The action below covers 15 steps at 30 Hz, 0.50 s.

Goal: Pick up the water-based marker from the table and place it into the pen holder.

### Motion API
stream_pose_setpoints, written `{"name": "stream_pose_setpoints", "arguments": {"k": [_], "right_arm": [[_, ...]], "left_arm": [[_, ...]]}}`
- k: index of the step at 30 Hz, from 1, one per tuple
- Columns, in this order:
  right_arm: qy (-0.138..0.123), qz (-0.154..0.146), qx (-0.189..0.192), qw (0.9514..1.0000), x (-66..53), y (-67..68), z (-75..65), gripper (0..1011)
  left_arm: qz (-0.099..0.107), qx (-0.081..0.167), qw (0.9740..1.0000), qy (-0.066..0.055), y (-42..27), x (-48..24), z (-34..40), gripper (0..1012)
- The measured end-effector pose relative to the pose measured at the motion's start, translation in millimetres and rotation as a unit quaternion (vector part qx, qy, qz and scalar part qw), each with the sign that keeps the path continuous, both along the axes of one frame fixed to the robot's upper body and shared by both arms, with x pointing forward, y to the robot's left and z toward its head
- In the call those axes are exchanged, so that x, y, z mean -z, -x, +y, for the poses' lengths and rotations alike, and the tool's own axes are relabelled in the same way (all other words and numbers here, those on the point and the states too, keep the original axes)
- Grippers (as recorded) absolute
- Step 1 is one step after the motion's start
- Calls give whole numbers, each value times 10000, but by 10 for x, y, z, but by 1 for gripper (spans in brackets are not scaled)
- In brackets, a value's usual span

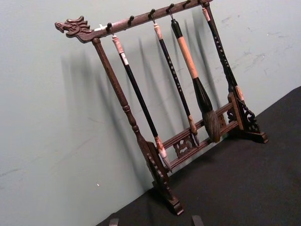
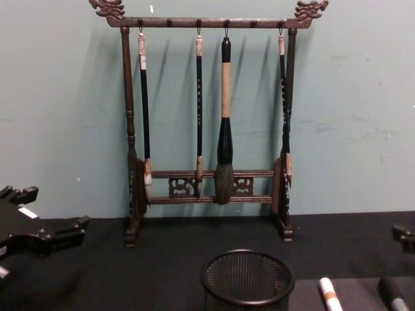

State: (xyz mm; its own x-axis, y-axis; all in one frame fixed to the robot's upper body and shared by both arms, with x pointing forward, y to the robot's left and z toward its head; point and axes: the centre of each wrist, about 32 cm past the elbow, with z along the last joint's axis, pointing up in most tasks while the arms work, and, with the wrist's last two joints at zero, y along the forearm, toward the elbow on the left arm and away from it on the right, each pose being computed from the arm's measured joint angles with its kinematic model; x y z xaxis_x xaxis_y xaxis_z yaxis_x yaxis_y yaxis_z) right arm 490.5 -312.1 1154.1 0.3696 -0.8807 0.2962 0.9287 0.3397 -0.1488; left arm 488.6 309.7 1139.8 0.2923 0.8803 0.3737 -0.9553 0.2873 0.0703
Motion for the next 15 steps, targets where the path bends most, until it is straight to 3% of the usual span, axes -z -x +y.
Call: {"name": "stream_pose_setpoints", "arguments": {"k": [6,15], "right_arm": [[-114,495,13,9987,-110,-10,42,1002],[-207,1321,174,9909,-254,-16,206,1002]], "left_arm": [[0,0,10000,0,0,0,0,1001],[0,0,10000,0,0,0,0,1001]]}}
